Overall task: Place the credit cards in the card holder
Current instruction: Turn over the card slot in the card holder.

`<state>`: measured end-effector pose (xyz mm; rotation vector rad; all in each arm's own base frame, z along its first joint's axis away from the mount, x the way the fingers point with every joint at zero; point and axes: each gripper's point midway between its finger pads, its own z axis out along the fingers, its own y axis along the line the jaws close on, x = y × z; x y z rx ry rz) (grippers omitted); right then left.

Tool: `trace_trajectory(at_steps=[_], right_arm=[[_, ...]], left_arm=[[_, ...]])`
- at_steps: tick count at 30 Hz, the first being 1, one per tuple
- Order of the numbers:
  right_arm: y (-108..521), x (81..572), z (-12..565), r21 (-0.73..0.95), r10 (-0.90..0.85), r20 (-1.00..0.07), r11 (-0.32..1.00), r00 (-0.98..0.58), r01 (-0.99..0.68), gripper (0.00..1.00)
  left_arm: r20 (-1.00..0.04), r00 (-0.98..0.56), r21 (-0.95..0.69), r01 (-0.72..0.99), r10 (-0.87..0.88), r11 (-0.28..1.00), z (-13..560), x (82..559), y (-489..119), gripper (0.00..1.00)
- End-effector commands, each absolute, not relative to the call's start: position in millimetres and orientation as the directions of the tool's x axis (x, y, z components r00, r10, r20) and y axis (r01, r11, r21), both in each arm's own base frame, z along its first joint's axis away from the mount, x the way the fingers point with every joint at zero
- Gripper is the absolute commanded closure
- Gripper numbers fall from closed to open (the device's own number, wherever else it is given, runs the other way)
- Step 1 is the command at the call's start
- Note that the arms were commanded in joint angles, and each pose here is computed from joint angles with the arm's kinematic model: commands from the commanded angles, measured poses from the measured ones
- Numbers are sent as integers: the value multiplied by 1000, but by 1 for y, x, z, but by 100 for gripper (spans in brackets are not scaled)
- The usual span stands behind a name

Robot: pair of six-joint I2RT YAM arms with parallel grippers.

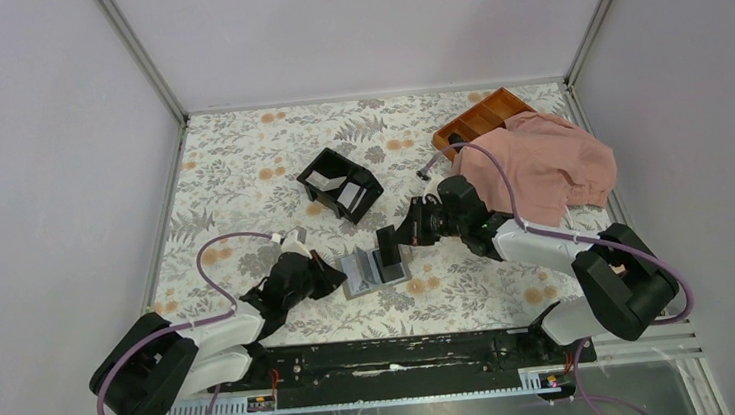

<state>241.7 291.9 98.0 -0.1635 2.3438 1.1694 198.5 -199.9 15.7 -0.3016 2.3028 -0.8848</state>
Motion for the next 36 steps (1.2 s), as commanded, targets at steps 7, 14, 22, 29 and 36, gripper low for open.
trace_trajectory(at_steps=[7, 14, 22, 29, 36], right_arm=[[317, 234, 108, 733, 90, -516, 562, -852, -384, 100], [304, 240, 103, 672, 84, -551, 635, -830, -381, 100], [264, 255, 90, 482, 41, -617, 808, -786, -337, 100], [254, 260, 86, 449, 38, -622, 835, -782, -317, 100], [253, 260, 81, 448, 33, -612, 838, -791, -311, 100]], left_arm=[[-485, -783, -616, -11, -390, 788, 3, 192, -194, 94], [-494, -777, -607, -14, -391, 795, 6, 193, -191, 94], [-494, -777, -604, -16, -390, 797, 6, 193, -191, 94], [-499, -777, -599, -10, -384, 801, 7, 194, -192, 94], [-501, -776, -595, -11, -383, 803, 6, 194, -190, 94]])
